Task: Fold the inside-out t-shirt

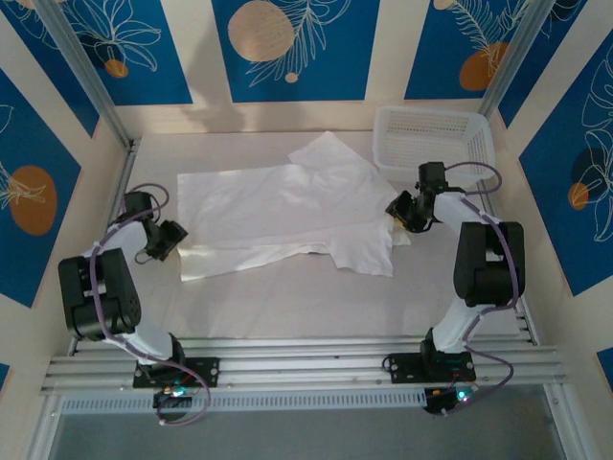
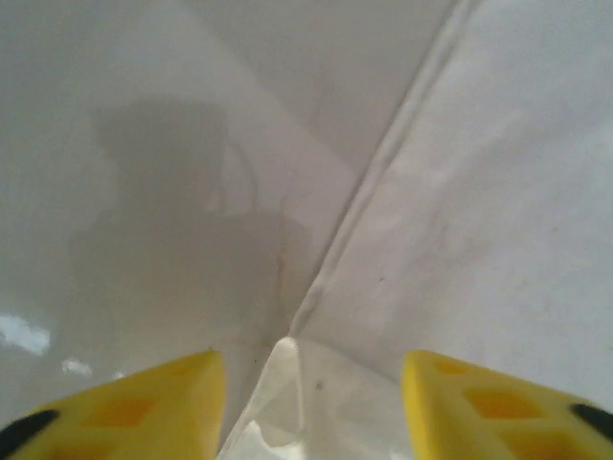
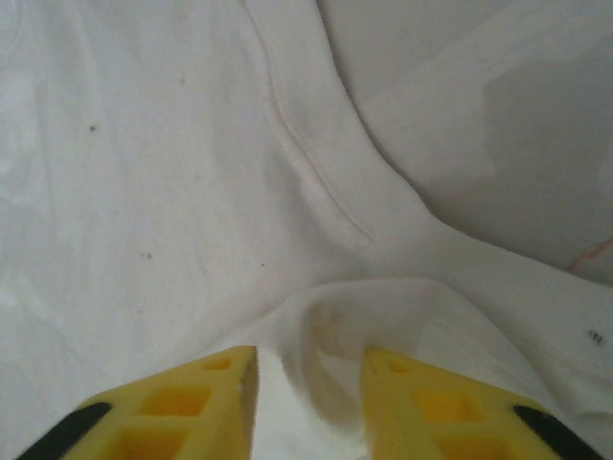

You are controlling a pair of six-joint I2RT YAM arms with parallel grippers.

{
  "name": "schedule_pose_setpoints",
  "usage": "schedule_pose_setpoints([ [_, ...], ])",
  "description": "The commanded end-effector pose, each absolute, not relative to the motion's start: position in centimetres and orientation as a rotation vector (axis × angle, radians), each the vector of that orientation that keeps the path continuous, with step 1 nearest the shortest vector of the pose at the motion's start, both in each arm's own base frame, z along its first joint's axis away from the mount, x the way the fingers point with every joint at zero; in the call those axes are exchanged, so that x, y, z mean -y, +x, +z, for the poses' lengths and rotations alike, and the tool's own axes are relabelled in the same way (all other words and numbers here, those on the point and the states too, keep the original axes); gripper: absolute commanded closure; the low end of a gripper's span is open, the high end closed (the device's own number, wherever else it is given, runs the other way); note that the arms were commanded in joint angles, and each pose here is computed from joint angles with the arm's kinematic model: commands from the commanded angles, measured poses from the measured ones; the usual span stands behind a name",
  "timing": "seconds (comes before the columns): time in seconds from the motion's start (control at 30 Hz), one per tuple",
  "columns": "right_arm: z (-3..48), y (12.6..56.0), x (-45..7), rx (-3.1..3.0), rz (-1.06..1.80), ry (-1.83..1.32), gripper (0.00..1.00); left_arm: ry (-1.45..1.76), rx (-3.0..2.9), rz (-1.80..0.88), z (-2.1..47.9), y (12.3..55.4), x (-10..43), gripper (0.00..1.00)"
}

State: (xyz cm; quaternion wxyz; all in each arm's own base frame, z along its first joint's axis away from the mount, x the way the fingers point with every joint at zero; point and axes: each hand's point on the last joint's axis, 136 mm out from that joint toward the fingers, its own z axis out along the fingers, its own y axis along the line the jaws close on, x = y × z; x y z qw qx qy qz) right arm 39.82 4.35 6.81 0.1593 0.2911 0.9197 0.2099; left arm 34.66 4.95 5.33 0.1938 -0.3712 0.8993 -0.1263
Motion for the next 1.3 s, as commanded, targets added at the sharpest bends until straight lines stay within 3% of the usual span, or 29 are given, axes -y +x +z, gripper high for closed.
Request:
schedule_pose_setpoints([
  [0.0,10.3,38.9,-3.2,-2.572,0.546,0.805,0.60,-0.954,-2.411,-0.399,10.0,36.4,-5.1,0.35],
  [0.27,8.3,30.5,-4.7,-2.616,0.596,0.920,0.59,-0.437,-2.377,-0.567,18.1,34.4,3.6,0.26],
  [0.43,4.5,25.3,-6.9,-2.806,0.520,0.940,0.58,-0.109,-2.454,-0.591,18.0,31.3,10.5,0.22],
  [0.6,2.7,24.4,-7.3,-2.856,0.473,0.919,0.54,-0.004,-2.509,-0.577,16.7,30.0,13.1,0.21],
  [0.67,2.2,24.7,-7.9,-2.880,0.475,0.881,0.55,0.002,-2.516,-0.575,16.5,30.1,13.4,0.21],
  [0.73,1.9,25.4,-8.4,-2.894,0.500,0.861,0.63,0.006,-2.521,-0.569,16.3,30.3,13.5,0.21],
  [0.87,3.5,27.2,-9.0,-2.849,0.538,0.809,0.98,0.008,-2.522,-0.570,16.4,30.4,13.6,0.21],
  [1.07,10.3,31.8,-13.1,-2.734,0.780,0.638,1.00,0.000,-2.522,-0.570,16.2,30.2,13.5,0.21],
  [1.27,14.9,43.9,-14.9,-2.597,0.698,0.623,1.00,-0.012,-2.538,-0.582,15.6,30.1,13.7,0.20],
])
